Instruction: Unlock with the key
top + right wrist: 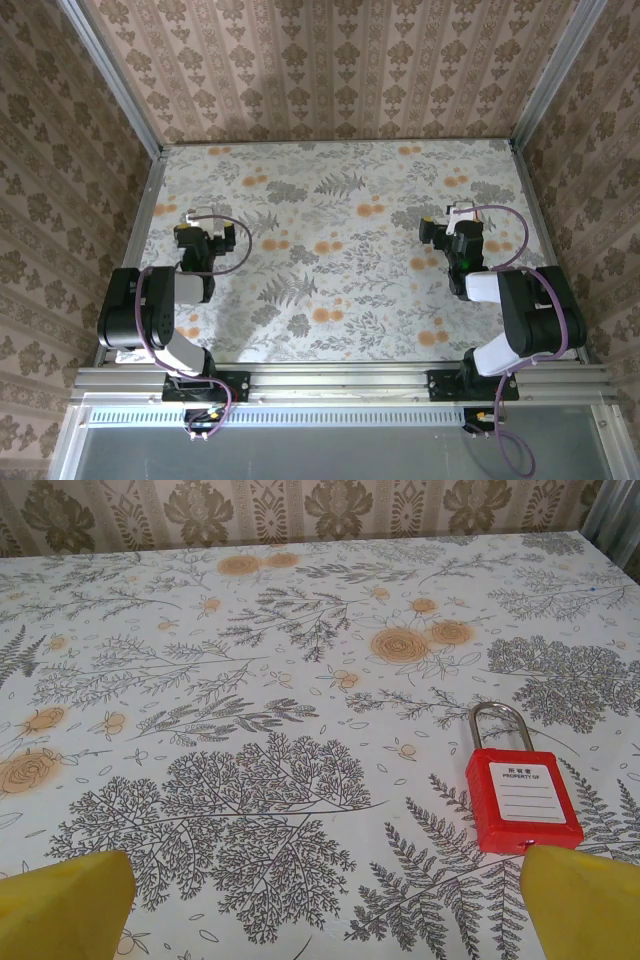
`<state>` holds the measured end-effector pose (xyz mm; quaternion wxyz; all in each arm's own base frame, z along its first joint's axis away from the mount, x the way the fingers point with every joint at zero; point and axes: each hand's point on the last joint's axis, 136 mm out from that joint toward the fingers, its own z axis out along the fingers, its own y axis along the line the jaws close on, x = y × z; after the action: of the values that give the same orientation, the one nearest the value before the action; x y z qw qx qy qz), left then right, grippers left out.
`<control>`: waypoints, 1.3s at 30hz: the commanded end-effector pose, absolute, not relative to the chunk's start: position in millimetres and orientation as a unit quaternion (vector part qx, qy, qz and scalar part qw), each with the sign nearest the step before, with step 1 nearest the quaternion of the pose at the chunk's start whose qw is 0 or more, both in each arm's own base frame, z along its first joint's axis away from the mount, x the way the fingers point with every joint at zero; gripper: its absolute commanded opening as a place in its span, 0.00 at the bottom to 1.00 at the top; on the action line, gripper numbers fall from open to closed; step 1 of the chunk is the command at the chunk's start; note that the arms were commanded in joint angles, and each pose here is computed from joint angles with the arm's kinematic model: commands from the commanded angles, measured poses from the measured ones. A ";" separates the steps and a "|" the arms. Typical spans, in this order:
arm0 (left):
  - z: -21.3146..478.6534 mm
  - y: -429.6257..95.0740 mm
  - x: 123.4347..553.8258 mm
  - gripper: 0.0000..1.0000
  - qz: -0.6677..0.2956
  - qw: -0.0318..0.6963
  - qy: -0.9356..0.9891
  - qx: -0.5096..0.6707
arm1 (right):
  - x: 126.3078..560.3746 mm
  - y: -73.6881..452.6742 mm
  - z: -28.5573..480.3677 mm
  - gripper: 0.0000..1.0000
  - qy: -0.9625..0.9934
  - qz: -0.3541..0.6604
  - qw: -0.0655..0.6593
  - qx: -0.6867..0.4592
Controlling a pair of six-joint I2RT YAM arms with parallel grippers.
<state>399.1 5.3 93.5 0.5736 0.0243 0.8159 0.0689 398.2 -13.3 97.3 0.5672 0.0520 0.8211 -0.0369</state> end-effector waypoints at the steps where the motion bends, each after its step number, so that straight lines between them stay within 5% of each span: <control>1: 97.9 7.0 398.7 1.00 0.070 0.582 0.810 0.015 | 398.5 -11.1 98.2 1.00 0.817 -0.035 0.574 0.044; 30: 97.9 7.0 397.9 1.00 0.061 0.583 0.810 0.016 | 398.8 -11.4 101.1 1.00 0.814 -0.038 0.578 0.045; 39: 183.4 -22.3 367.0 1.00 0.099 0.611 0.786 0.018 | 361.8 -7.3 201.4 1.00 0.858 -0.050 0.498 0.119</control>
<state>373.9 -26.1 154.3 0.6121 0.0436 0.7853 0.0814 396.6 1.0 197.2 0.5613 0.0747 0.8232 -0.0408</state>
